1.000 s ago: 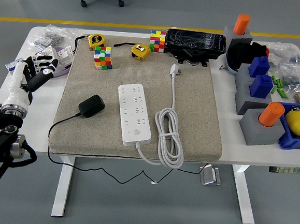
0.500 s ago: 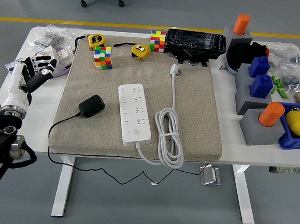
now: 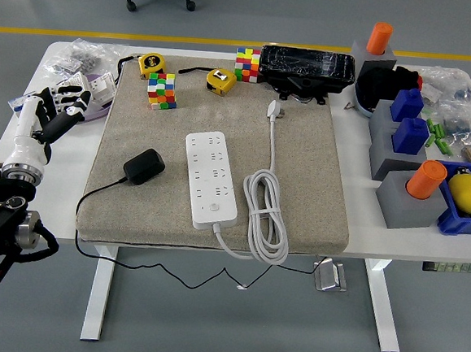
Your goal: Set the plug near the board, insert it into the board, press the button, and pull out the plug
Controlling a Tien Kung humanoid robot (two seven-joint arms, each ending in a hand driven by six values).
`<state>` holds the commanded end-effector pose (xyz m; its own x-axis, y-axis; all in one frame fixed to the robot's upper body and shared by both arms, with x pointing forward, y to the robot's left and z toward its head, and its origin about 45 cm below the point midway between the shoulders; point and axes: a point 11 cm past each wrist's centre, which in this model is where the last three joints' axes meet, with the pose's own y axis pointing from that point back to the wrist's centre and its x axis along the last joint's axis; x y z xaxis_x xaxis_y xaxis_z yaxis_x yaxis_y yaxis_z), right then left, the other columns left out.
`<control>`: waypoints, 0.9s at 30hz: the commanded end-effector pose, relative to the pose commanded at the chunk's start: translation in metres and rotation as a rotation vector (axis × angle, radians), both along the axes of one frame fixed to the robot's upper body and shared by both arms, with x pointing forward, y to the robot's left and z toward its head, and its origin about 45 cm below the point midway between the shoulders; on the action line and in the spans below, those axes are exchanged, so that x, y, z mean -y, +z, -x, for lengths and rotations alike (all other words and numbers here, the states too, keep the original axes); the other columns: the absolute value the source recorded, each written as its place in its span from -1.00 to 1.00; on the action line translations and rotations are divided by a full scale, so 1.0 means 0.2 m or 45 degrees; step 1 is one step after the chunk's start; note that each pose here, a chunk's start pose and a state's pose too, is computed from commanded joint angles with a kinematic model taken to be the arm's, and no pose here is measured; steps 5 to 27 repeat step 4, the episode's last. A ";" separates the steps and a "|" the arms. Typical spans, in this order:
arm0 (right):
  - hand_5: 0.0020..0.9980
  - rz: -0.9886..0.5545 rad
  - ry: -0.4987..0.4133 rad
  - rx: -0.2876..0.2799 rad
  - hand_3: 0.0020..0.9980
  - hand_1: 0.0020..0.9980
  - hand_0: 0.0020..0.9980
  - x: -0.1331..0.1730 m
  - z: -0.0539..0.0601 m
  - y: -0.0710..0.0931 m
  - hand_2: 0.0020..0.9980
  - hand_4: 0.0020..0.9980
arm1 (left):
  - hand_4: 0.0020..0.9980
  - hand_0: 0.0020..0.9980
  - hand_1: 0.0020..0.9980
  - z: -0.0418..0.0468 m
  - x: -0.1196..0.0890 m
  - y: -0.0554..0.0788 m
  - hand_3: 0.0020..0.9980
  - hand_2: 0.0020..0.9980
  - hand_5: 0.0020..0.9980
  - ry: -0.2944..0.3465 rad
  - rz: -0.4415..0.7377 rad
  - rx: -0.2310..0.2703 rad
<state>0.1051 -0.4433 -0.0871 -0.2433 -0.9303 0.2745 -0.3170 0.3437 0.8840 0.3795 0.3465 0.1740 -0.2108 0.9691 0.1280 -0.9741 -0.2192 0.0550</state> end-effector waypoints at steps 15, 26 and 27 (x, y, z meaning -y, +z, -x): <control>-0.03 -0.001 -0.001 0.002 0.10 0.28 0.22 0.00 0.00 0.00 0.28 0.88 | 0.50 -0.11 0.08 0.000 0.00 0.00 0.14 0.08 -0.35 0.000 -0.002 -0.002; -0.03 -0.001 -0.001 0.002 0.10 0.28 0.22 0.00 0.00 0.00 0.28 0.88 | 0.50 -0.11 0.08 0.000 0.00 0.00 0.14 0.08 -0.35 0.000 -0.002 -0.002; -0.03 -0.001 -0.001 0.002 0.10 0.28 0.22 0.00 0.00 0.00 0.28 0.88 | 0.50 -0.11 0.08 0.000 0.00 0.00 0.14 0.08 -0.35 0.000 -0.002 -0.002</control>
